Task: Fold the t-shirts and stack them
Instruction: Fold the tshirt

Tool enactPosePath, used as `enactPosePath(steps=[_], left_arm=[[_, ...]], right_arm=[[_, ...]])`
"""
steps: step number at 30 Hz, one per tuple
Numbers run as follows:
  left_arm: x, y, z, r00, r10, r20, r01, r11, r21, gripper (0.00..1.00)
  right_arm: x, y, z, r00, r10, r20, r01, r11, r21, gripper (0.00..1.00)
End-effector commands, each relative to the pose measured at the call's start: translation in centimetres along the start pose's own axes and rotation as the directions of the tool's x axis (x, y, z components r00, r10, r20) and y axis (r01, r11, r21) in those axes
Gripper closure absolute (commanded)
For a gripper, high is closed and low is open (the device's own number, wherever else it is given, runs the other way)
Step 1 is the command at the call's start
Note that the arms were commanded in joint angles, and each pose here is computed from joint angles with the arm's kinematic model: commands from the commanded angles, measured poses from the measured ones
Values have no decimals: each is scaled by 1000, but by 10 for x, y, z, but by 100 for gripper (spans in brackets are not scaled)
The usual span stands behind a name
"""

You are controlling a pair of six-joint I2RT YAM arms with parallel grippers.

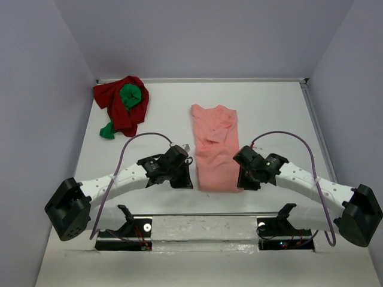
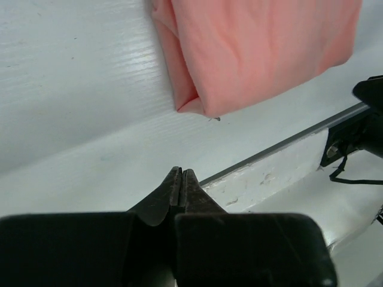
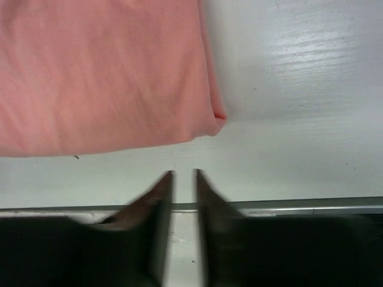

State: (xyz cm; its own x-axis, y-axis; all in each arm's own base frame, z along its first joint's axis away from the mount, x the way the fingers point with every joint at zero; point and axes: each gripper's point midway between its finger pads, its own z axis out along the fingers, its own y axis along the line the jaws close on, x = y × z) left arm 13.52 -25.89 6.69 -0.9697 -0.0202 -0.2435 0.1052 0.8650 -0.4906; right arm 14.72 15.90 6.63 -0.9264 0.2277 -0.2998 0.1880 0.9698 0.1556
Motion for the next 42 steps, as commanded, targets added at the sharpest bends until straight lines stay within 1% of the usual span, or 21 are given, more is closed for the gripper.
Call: enactPosePath(steps=[1,2,3,5,6,7,10,12,14,19,24,25,26,27,29,30,33,34,36,37,42], left_arm=[[-20,-14,-21,992,70,103,-73,997,26,90],[-18,-14,-19,992,80,95,-84,996,37,75],[-18,-21,-18,992,92,87,-99,992,76,70],[-8,-26,-14,993,105,49,-111,985,131,59],[-9,-25,-11,993,106,58,-114,984,140,55],[-7,-39,-10,991,121,48,-129,968,216,53],[5,-53,-1,988,156,3,-148,934,326,46],[7,-63,1,984,178,-7,-162,908,386,45],[11,-61,10,981,188,-37,-159,907,391,42],[13,-53,28,976,205,-74,-165,917,362,40],[10,-52,31,972,217,-88,-176,925,336,40],[5,-56,29,971,229,-72,-193,923,332,40],[6,-51,30,971,228,-76,-194,932,307,39],[3,-40,30,974,208,-85,-184,956,230,38],[-5,-41,25,975,210,-66,-194,961,196,34],[-9,-31,24,980,191,-55,-183,974,133,33],[-15,-22,22,982,187,-38,-184,981,66,28],[-18,-10,24,984,174,-36,-174,985,4,28],[-21,2,28,985,165,-38,-167,985,-47,27],[-21,8,32,987,155,-50,-158,985,-67,27],[-20,21,40,989,136,-61,-140,987,-78,27]], right_arm=[[-11,7,-16,998,-15,67,20,998,-67,42],[-11,6,-16,997,-17,73,22,997,-68,34],[-11,0,-15,997,-19,81,23,998,-50,27],[-11,1,-17,995,-33,92,39,997,-71,24],[-11,1,-17,995,-32,95,39,996,-74,24],[-10,1,-17,996,-26,89,33,996,-78,23],[-8,9,-18,997,-23,78,32,992,-123,21],[-9,15,-18,996,-16,90,31,987,-158,21],[-9,15,-17,995,-7,96,24,986,-167,20],[-8,17,-17,995,2,96,16,981,-192,19],[-7,16,-15,996,14,83,2,982,-187,18],[-7,17,-17,997,17,79,-1,981,-194,18],[-7,18,-18,997,22,80,-6,981,-195,18],[-8,18,-20,996,30,88,-12,979,-203,18],[-10,15,-22,994,36,101,-15,981,-194,18],[-12,13,-22,993,43,109,-22,982,-186,18],[-13,12,-16,994,36,106,-19,988,-153,18],[-13,11,-12,994,37,104,-23,990,-136,18],[-14,7,-3,994,37,101,-28,996,-87,17],[-15,2,6,995,41,94,-38,998,-41,17],[-25,-8,26,992,64,107,-66,998,18,17]])
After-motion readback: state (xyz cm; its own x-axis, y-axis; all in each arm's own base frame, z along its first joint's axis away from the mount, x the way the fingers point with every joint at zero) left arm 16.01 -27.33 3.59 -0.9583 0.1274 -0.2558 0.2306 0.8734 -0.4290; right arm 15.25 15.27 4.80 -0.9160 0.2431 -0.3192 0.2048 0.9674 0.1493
